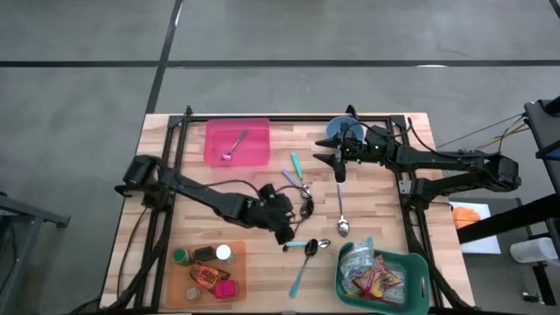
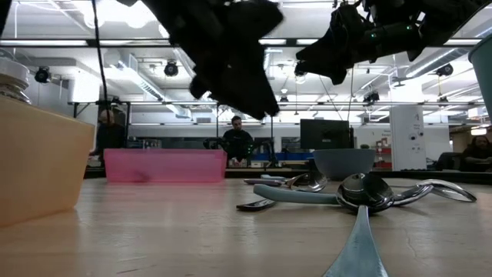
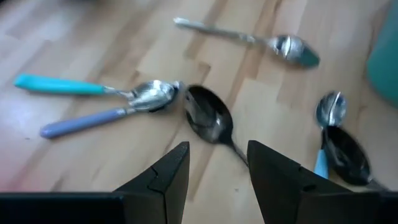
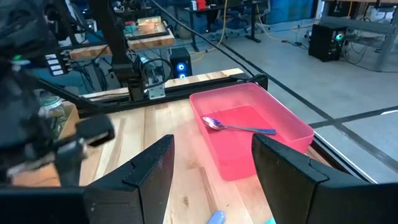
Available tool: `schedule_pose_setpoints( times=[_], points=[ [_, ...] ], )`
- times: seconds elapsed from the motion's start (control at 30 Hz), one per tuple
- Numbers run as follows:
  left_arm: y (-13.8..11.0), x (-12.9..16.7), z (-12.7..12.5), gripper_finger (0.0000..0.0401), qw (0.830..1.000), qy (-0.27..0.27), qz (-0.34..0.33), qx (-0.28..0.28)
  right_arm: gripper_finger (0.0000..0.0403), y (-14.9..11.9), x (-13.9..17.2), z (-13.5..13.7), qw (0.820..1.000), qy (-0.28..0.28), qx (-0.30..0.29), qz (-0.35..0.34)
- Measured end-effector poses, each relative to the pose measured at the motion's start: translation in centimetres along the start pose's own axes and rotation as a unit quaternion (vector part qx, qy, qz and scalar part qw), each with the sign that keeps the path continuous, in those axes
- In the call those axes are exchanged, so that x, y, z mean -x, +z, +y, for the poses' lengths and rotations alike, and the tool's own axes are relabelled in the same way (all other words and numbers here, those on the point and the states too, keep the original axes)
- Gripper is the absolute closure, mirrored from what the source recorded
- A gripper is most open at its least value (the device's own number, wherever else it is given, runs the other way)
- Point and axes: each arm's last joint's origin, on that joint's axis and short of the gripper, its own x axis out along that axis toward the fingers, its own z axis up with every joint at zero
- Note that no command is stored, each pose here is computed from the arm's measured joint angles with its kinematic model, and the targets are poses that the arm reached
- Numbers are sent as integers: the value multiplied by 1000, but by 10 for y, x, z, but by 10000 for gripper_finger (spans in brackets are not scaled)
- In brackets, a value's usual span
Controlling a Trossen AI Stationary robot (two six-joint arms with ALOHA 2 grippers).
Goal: Pick & Place Food Item
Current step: Put the black spoon into the pink bin
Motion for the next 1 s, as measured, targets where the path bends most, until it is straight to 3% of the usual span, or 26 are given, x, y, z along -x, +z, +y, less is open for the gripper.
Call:
schedule_pose_setpoints(
  times=[0.23, 0.43, 0.6, 0.8, 1.0],
  points=[
    [3, -30, -11, 236, 999, 7, 22, -29, 192, 0, 0, 0, 1000, 0, 0, 0],
    [15, -53, 24, 236, 994, -80, 69, 41, 192, 0, 0, 0, 1000, 0, 0, 0],
    [25, -65, 39, 236, 988, -145, 46, 30, 192, 0, 0, 0, 1000, 0, 0, 0],
    [20, -77, 59, 235, 979, -189, 59, 46, 192, 0, 0, 0, 1000, 0, 0, 0],
    [15, -82, 65, 174, 975, -206, 55, 65, 192, 0, 0, 0, 1000, 0, 0, 0]
  ],
)
